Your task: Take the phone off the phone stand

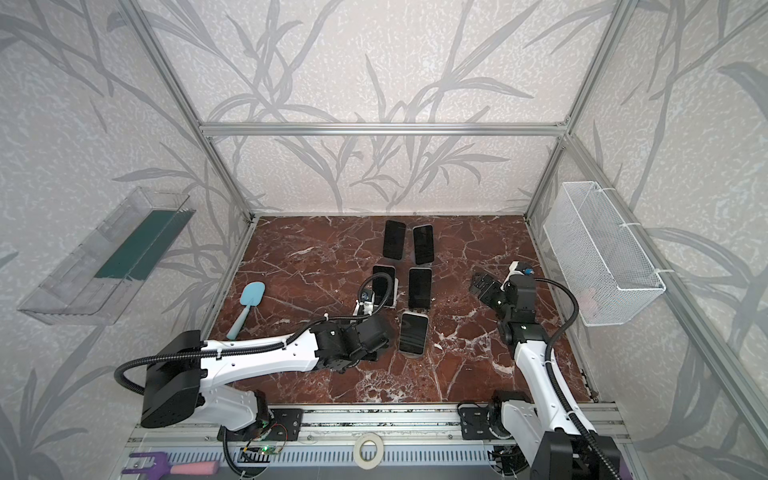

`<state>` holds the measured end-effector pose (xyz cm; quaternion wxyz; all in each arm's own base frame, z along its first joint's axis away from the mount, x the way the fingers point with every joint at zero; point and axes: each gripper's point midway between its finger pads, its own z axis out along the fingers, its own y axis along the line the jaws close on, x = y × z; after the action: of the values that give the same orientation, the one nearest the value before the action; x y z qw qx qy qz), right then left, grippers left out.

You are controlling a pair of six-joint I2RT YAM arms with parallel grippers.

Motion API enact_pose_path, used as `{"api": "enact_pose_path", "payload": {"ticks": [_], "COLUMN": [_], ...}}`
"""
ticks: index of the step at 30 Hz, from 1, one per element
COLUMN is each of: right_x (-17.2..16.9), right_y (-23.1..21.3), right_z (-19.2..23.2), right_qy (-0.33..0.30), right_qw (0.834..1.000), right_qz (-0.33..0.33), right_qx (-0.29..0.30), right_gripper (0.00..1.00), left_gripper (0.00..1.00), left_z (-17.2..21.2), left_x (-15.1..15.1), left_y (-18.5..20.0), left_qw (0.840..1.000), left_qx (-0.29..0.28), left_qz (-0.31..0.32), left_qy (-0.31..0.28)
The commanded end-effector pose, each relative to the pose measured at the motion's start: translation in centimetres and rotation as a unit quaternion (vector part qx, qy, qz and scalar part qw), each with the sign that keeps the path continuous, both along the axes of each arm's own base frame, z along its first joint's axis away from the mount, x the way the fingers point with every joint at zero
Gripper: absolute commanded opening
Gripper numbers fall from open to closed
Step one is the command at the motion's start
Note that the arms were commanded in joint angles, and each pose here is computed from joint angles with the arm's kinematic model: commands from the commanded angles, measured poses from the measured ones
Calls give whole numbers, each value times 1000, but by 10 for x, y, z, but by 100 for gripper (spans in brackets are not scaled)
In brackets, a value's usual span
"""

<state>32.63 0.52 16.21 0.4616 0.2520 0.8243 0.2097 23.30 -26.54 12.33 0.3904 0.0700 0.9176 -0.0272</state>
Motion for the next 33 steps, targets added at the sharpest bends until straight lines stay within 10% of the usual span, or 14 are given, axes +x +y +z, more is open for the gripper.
{"api": "enact_pose_path", "payload": {"ticks": [1, 33], "right_x": [-2, -3], "right_y": [0, 7], "right_z": [1, 11], "right_qy": [-4, -29], "right_qw": [1000, 999], "right_qz": [-3, 15], "right_qx": [-1, 7], "right_gripper": [100, 100], "left_gripper": [65, 56], "left_z": [18, 138], "left_x": [5, 51], "left_y": [5, 67], "left_qw": [1000, 995], "left_qx": [9, -14], "left_qz": [9, 2], "left_qy": [-22, -96]}}
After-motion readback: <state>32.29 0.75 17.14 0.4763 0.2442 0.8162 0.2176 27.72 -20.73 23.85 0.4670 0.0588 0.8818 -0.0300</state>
